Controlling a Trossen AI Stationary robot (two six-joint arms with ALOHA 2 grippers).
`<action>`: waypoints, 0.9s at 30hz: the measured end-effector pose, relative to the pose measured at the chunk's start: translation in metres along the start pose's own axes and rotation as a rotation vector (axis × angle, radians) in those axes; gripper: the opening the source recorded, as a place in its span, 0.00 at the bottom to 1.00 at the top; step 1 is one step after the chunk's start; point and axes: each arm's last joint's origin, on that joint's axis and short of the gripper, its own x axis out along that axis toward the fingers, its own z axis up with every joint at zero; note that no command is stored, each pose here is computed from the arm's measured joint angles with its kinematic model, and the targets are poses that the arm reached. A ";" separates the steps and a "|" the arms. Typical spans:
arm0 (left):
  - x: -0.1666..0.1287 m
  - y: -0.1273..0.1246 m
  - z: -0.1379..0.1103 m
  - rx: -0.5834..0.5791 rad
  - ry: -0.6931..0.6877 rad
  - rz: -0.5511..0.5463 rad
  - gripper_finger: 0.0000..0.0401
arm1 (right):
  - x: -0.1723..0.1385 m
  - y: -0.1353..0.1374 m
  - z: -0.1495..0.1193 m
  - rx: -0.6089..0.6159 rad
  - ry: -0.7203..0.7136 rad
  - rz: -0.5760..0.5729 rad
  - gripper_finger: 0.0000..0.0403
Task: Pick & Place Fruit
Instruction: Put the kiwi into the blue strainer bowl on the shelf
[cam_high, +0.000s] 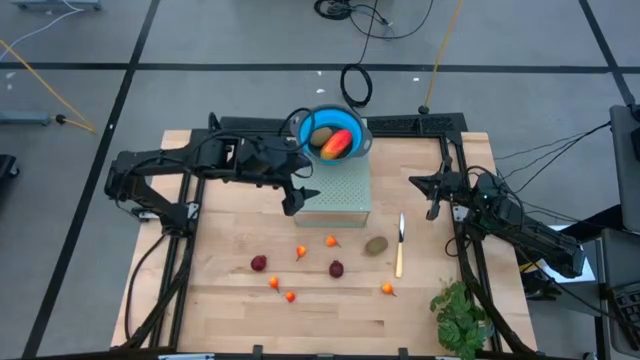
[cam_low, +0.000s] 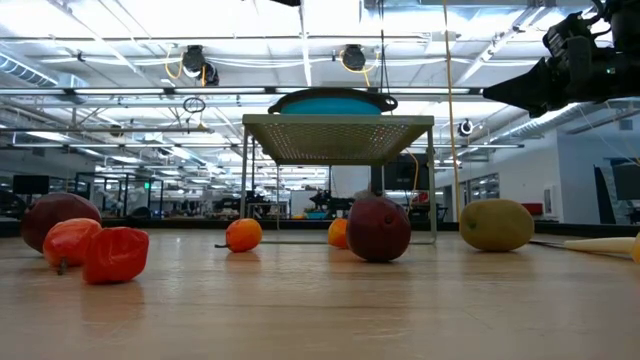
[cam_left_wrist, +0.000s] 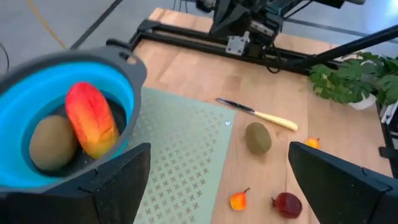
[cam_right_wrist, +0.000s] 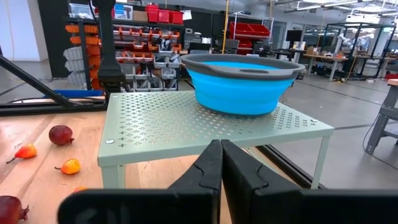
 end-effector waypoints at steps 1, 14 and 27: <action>0.000 0.000 -0.001 -0.014 0.009 0.002 0.94 | 0.000 0.000 0.000 -0.010 0.000 0.001 0.00; 0.024 -0.007 -0.022 -0.051 0.011 0.057 0.94 | 0.000 0.000 0.000 -0.022 0.001 0.000 0.00; 0.050 -0.027 -0.051 -0.082 -0.062 -0.015 0.92 | 0.000 0.000 0.000 -0.012 0.000 0.002 0.00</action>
